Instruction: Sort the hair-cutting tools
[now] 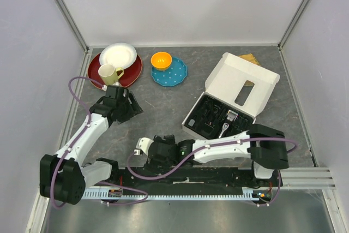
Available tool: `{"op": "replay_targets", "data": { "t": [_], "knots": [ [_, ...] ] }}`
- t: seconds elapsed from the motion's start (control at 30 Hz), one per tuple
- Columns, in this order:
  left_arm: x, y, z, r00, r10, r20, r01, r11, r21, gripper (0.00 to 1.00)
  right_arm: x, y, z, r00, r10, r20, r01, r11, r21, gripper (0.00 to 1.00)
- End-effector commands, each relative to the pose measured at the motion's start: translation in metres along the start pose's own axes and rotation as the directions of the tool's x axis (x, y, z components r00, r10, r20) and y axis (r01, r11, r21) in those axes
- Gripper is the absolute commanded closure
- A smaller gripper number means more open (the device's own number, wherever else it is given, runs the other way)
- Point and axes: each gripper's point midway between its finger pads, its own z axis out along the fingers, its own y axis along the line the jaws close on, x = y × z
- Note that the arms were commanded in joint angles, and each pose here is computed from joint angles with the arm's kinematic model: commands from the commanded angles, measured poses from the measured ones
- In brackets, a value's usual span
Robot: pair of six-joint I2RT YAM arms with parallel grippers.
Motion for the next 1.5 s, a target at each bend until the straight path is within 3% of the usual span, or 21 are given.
{"op": "replay_targets", "data": {
  "t": [0.0, 0.23, 0.47, 0.8, 1.03, 1.13, 1.3, 1.4, 1.47],
  "knots": [
    [-0.009, -0.008, 0.001, 1.000, 0.002, 0.020, -0.004, 0.998, 0.063, 0.21, -0.025, 0.000, 0.020, 0.996, -0.075, 0.054, 0.073, 0.997, 0.031, 0.02],
    [-0.003, -0.001, 0.017, 1.000, -0.014, -0.024, 0.015, 0.999, 0.040, 0.21, -0.024, -0.008, 0.047, 0.987, -0.154, 0.046, 0.150, 0.985, 0.080, 0.02],
    [-0.005, -0.001, 0.015, 1.000, -0.015, -0.011, 0.016, 0.999, 0.045, 0.21, -0.020, -0.004, 0.064, 0.994, -0.101, 0.031, 0.101, 0.995, 0.015, 0.02],
    [-0.004, -0.003, 0.015, 1.000, -0.011, -0.014, 0.012, 0.998, 0.058, 0.21, 0.004, 0.002, 0.061, 0.995, 0.089, -0.041, -0.094, 0.985, -0.147, 0.23],
    [-0.005, -0.004, 0.015, 1.000, -0.010, -0.012, 0.010, 0.998, 0.063, 0.21, 0.016, -0.010, 0.067, 0.989, 0.120, -0.087, -0.125, 0.990, -0.060, 0.46],
    [-0.005, -0.004, 0.013, 1.000, -0.008, -0.009, 0.009, 0.998, 0.067, 0.21, 0.005, -0.020, 0.062, 0.986, 0.164, -0.042, -0.164, 0.987, 0.002, 0.55],
    [-0.007, -0.006, 0.008, 1.000, -0.009, 0.007, 0.008, 0.997, 0.081, 0.21, -0.041, -0.046, 0.022, 0.941, 0.305, 0.143, -0.321, 0.941, 0.107, 0.56],
    [-0.008, -0.008, 0.005, 1.000, -0.009, 0.020, 0.007, 0.996, 0.092, 0.21, -0.059, -0.068, -0.012, 0.878, 0.400, 0.264, -0.451, 0.875, 0.174, 0.56],
    [-0.010, -0.010, 0.002, 1.000, -0.005, 0.030, 0.002, 0.994, 0.107, 0.22, -0.068, -0.092, -0.042, 0.796, 0.474, 0.378, -0.575, 0.787, 0.225, 0.55]
  ]
}}
